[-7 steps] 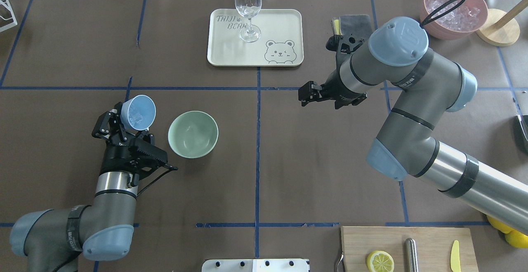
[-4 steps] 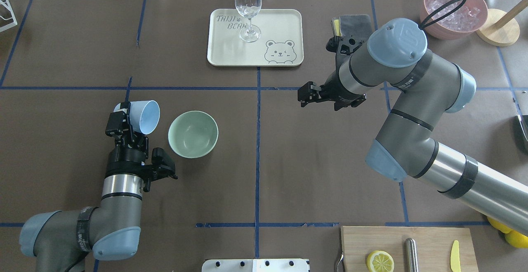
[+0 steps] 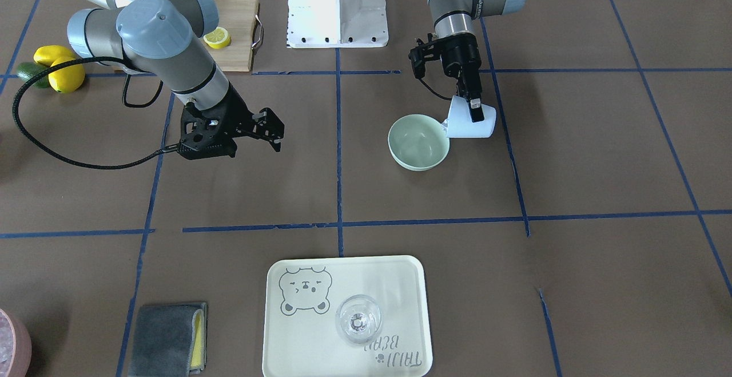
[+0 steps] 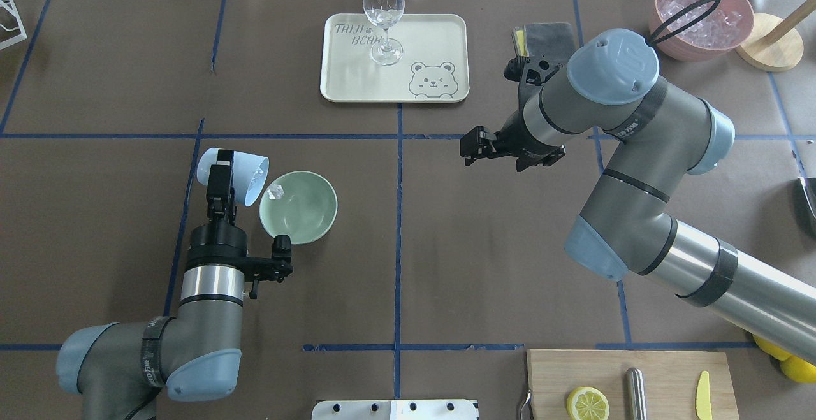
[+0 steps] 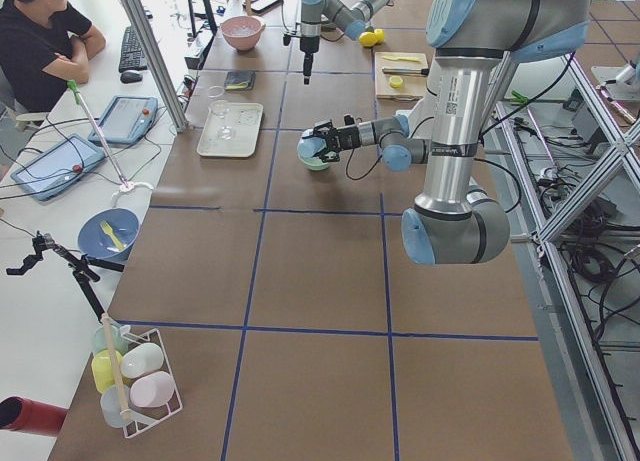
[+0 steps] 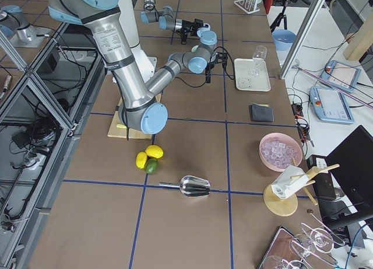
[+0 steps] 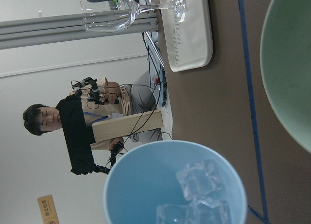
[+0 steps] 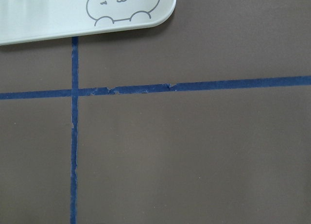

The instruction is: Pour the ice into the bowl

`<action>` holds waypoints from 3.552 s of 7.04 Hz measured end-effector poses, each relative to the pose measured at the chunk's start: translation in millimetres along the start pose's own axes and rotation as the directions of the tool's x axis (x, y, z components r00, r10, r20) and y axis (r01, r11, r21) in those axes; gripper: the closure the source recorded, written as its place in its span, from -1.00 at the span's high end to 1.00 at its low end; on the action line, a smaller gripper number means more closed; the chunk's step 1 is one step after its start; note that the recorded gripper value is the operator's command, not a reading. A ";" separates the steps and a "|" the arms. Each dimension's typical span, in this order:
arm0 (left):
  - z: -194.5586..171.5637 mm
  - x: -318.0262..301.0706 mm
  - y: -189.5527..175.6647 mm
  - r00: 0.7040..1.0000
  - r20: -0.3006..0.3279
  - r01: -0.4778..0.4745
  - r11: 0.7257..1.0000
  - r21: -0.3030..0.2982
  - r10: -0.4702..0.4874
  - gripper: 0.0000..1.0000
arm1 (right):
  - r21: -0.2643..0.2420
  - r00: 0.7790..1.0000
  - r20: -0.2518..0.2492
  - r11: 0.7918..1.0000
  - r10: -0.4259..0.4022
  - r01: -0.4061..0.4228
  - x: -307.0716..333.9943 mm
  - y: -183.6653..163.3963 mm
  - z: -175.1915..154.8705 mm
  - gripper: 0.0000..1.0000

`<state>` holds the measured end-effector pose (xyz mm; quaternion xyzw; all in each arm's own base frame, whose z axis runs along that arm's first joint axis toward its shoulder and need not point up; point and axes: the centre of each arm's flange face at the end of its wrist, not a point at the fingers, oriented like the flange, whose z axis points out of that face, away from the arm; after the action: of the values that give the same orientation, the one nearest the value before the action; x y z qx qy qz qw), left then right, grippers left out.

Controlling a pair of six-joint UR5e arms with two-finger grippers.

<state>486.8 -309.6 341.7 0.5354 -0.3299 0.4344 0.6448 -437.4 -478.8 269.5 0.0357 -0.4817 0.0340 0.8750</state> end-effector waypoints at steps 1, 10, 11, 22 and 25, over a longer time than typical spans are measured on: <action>0.6 1.4 -0.4 0.998 0.004 -0.060 0.998 -0.003 0.060 -1.00 | 0.000 1.000 -0.001 1.000 0.001 -0.001 0.3 -0.1 0.4 1.00; -8.4 -37.2 0.9 0.994 -0.002 -0.106 0.994 0.036 0.106 -1.00 | -0.006 1.000 0.004 1.000 0.013 -0.013 -7.4 3.9 3.3 1.00; -9.8 -45.1 2.7 0.999 -0.036 -0.036 0.997 0.074 0.039 -1.00 | -0.009 1.000 0.007 1.000 0.017 -0.017 -10.0 5.9 3.9 1.00; 1.2 -3.5 49.1 0.299 -0.369 0.861 0.416 -0.294 -0.880 -1.00 | -0.038 0.996 0.054 0.997 0.067 -0.065 -62.0 33.2 9.7 1.00; 24.9 4.1 86.8 0.062 -0.214 0.898 0.148 -0.414 -0.975 -1.00 | -0.033 0.995 0.051 0.996 0.082 -0.080 -94.8 45.2 28.2 1.00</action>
<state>410.2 -328.8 385.6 0.4485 0.2151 -0.0112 0.8674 -515.9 -438.9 205.7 0.0035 -0.5060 0.0611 0.8603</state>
